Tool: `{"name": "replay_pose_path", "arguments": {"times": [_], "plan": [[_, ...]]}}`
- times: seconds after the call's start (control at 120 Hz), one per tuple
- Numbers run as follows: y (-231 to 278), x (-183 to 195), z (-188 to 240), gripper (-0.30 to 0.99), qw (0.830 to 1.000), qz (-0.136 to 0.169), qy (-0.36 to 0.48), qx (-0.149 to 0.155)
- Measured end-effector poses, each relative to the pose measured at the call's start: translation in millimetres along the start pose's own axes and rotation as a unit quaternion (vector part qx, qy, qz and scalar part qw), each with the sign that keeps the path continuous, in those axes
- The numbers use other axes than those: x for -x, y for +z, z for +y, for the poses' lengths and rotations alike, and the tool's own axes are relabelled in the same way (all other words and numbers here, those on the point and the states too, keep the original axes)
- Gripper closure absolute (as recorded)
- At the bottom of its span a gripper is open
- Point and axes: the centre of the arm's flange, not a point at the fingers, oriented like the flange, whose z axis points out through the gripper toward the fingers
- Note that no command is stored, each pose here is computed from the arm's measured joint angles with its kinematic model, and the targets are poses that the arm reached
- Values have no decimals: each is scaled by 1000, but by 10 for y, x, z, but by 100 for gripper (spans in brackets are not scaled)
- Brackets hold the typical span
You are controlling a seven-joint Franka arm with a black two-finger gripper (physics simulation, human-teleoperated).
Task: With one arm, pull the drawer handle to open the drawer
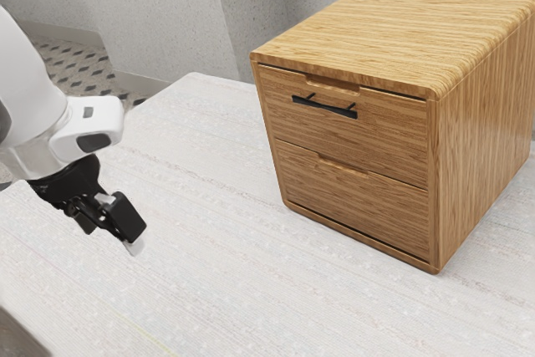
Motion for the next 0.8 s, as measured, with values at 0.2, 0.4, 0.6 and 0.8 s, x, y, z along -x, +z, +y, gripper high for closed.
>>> {"name": "replay_pose_path", "arguments": {"times": [0.2, 0.4, 0.6, 0.8], "plan": [[-85, -243, 172, 0, 985, 60, 164, -7], [82, -469, 126, 0, 957, 75, 279, -1], [-21, -817, 298, 0, 887, 91, 451, -26], [61, -1260, 355, 0, 809, 73, 581, -58]]}}
